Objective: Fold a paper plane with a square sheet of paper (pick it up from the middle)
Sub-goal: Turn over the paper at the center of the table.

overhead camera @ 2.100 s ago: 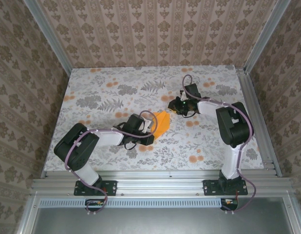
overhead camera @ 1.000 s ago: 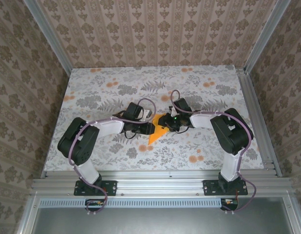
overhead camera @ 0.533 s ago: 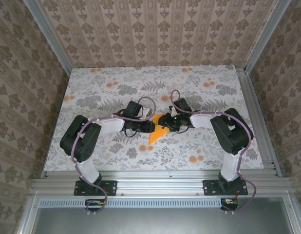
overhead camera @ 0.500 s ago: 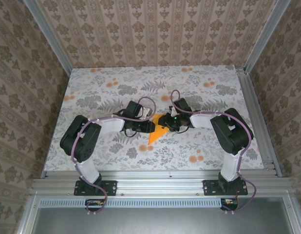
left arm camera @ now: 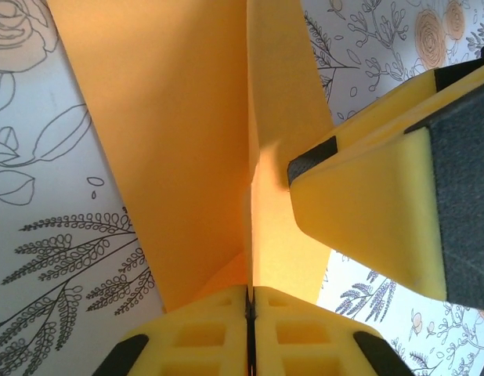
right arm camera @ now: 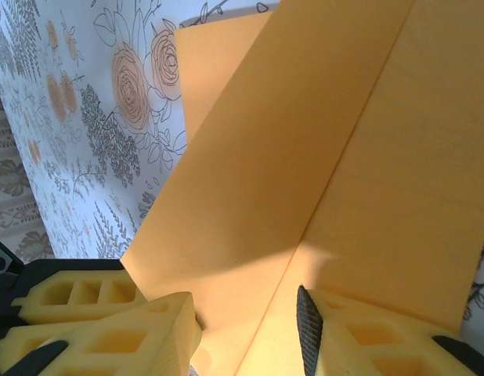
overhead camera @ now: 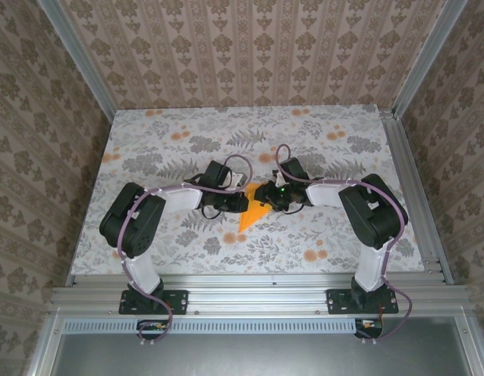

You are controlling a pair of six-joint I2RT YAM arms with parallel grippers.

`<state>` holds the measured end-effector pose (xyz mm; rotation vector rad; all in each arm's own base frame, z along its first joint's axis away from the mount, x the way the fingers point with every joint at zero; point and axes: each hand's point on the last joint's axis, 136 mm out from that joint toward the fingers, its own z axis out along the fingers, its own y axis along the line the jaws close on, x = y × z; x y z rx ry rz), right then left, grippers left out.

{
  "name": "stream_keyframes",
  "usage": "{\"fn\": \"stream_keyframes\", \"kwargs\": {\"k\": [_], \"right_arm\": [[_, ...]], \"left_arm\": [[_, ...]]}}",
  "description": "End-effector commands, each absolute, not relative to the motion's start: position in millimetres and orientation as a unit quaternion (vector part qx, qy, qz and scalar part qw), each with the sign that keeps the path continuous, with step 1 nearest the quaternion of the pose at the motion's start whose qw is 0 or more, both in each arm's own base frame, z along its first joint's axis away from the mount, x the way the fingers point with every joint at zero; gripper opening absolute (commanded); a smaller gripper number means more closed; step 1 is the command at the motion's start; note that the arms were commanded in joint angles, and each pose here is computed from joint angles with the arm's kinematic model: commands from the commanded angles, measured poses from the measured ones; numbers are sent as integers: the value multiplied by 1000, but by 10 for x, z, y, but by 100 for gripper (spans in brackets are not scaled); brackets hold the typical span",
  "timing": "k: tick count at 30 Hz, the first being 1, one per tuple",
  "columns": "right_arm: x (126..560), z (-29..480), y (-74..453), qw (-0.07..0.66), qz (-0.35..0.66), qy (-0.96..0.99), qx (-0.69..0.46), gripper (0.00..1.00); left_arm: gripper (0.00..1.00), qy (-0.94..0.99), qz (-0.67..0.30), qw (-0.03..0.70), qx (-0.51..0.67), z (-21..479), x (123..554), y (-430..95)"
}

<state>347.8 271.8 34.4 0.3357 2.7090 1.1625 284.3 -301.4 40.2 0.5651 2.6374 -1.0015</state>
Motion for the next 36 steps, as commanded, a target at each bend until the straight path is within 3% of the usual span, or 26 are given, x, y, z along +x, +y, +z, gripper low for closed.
{"fn": "stream_keyframes", "kwargs": {"k": [1,18,36], "right_arm": [[3495,532,2712,101,409,899,114,45],[3622,968,2803,128,514,836,148,55],[3710,876,2889,115,540,818,162,48]], "left_arm": [[7,898,-364,144,199,612,2882,-3043],[6,862,-448,167,166,1046,2902,-3087],[7,844,-486,182,135,1121,2937,-3016]]}}
